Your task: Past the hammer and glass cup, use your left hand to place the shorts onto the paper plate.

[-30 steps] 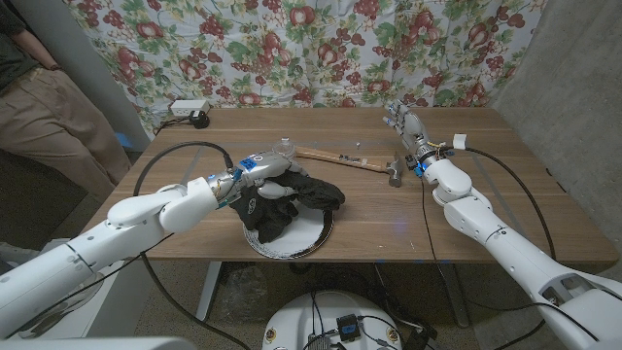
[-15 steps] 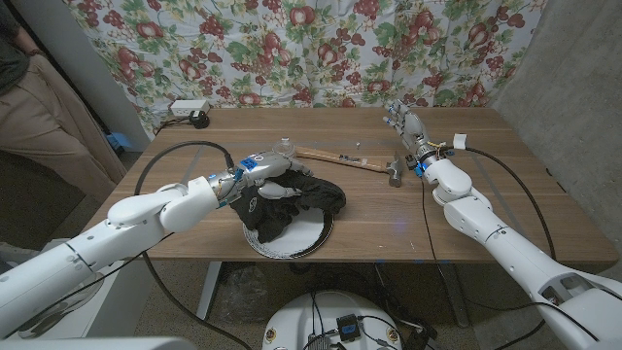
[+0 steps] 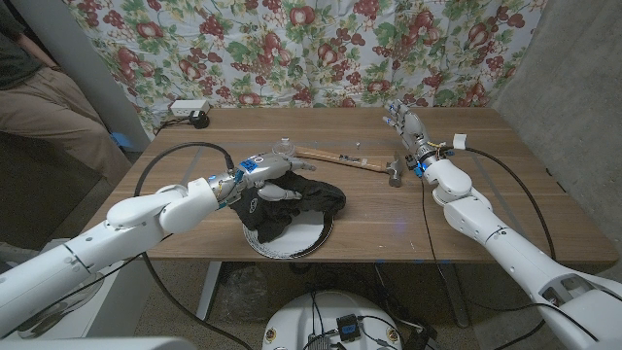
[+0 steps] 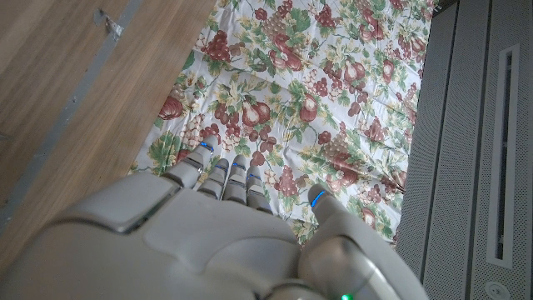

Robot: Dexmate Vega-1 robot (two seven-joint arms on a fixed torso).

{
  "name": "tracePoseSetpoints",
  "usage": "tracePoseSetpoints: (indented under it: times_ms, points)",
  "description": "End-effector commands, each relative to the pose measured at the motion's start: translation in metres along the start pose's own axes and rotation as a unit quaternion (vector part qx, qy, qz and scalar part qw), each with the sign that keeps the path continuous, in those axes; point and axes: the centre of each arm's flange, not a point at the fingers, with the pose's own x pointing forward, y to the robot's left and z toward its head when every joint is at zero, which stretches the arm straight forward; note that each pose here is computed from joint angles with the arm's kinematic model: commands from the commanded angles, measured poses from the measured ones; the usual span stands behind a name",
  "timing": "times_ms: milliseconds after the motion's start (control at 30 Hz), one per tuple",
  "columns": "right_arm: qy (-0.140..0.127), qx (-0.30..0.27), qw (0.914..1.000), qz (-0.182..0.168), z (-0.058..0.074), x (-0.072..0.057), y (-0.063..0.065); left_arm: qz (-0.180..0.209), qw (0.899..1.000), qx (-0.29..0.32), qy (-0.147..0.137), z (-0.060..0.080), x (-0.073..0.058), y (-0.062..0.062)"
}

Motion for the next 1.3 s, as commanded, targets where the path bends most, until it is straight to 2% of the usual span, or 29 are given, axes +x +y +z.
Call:
tracePoseSetpoints:
  times_ms: [33,233,300,667,1167,1300]
  points:
    - [-0.001,-0.001,1.0000,-0.001,0.001,-0.002,0.000,0.008,1.000,0.005,0.003,0.002,-0.004,0.002]
    - [-0.002,-0.002,1.0000,-0.001,0.003,-0.003,0.001,0.011,1.000,-0.011,0.002,0.001,-0.006,0.005]
    - [-0.003,-0.001,1.0000,-0.001,0.003,-0.003,0.001,0.017,1.000,0.006,0.004,0.002,-0.007,0.007]
    - [-0.004,-0.003,1.0000,0.000,0.005,-0.004,0.001,0.033,0.999,-0.005,0.007,0.001,-0.010,0.011]
    - [-0.005,-0.005,1.0000,0.003,0.006,-0.004,0.002,0.044,0.999,-0.022,0.023,-0.003,-0.014,0.016]
    - [-0.006,-0.005,1.0000,0.003,0.007,-0.004,0.003,0.062,0.998,-0.024,0.023,-0.003,-0.016,0.017]
